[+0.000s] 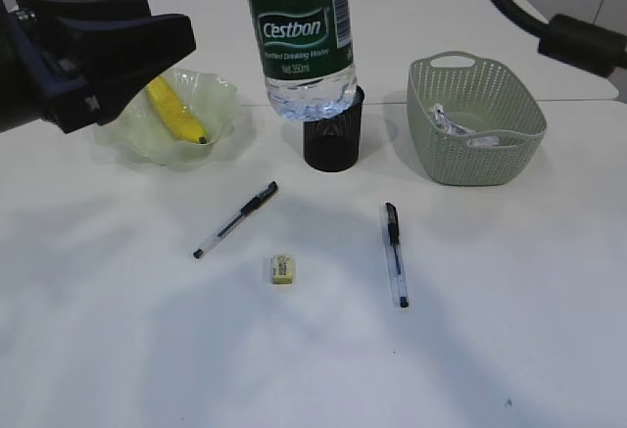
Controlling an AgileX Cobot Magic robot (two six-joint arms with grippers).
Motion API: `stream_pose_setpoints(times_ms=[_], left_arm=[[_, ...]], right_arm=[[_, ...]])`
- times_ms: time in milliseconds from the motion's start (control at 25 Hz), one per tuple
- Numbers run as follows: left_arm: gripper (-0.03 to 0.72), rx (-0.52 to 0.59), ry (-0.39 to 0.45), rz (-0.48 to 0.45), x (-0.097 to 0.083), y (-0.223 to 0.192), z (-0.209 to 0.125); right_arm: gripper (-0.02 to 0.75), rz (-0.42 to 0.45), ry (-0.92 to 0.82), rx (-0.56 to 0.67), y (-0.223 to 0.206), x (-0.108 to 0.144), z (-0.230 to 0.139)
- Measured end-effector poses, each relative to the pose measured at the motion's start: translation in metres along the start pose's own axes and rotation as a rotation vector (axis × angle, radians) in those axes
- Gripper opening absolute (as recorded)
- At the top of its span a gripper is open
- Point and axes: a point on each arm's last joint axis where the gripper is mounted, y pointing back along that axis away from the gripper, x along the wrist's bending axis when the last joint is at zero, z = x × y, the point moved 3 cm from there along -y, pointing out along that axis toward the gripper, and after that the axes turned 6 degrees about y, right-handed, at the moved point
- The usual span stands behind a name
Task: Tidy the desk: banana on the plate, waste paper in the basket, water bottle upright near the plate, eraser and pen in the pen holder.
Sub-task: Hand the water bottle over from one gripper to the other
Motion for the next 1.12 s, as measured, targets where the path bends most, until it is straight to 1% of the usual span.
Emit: stream_pose_setpoints(times_ms=[80,200,320,440,520,800,960,1120], left_arm=[[0.505,-0.025,-0.004,-0.067,-0.008,0.000,0.003],[0.594,-0.068,0.012,-0.130,-0.016,0.001,0.008],[0.631,-0.081,0.035,-0.158,-0.019,0.002,0.010],[0.641,-0.088,0.049,-0.188,-0.022,0.003,0.011],[0.642,-0.090,0.058,-0.229,-0.027,0.004,0.012],[0.643,-0.046,0.090,-0.331,-0.039,0.006,0.007],[0.643,-0.058,0.103,-0.352,-0.042,0.007,0.009],[0.643,-0.050,0.157,-0.356,-0.042,0.007,0.009]], right_arm=[[0.344,0.000,0.003,0.000,0.000,0.000,0.000],[0.344,0.000,0.003,0.000,0.000,0.000,0.000],[0.344,0.016,0.006,-0.002,0.000,0.002,0.000],[0.344,0.056,0.006,-0.006,0.000,0.007,0.001],[0.344,0.074,0.006,-0.007,0.000,0.009,0.001],[0.344,0.147,-0.014,-0.042,0.001,0.018,0.005],[0.344,0.198,-0.015,-0.051,0.003,0.024,0.006],[0.344,0.260,-0.015,-0.062,0.004,0.031,0.008]])
